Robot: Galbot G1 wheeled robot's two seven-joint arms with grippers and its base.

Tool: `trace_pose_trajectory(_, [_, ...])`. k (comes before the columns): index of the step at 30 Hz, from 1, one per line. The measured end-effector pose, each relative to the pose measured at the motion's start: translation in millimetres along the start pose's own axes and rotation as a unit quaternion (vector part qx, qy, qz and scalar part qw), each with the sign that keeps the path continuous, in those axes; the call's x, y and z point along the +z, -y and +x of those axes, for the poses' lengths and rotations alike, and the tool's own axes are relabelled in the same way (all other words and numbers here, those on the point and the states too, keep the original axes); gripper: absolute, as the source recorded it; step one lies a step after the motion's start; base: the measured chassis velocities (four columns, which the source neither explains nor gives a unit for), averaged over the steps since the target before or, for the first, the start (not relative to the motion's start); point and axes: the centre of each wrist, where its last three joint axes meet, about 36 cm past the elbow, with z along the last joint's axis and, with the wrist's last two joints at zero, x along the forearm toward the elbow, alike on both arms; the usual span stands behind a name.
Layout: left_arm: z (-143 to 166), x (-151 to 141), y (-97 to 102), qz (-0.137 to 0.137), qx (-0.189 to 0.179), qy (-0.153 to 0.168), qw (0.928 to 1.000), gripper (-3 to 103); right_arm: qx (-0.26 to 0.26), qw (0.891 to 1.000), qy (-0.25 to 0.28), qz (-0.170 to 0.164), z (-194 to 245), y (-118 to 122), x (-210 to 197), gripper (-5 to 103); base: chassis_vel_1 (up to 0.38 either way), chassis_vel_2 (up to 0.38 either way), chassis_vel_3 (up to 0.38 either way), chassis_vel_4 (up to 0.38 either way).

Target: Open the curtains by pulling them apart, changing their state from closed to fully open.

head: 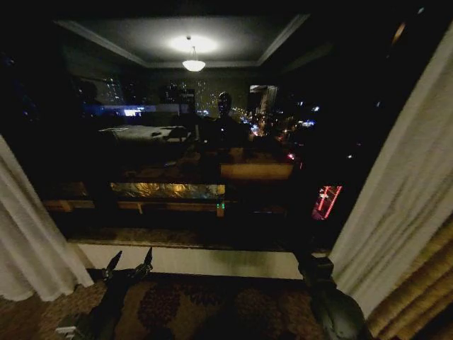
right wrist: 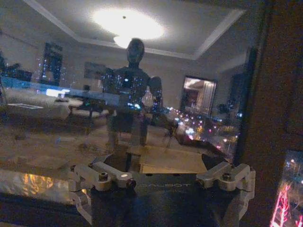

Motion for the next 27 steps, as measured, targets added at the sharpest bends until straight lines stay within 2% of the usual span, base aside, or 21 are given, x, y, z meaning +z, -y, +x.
trace_pose_trajectory(27, [8.1,1.0,3.9,-0.003,-0.004,0.003,1.0000,100,0.003,1.000,0.006,0.004,0.9,4.5,2.6,100,0.284,0.427,-0.280,-0.428])
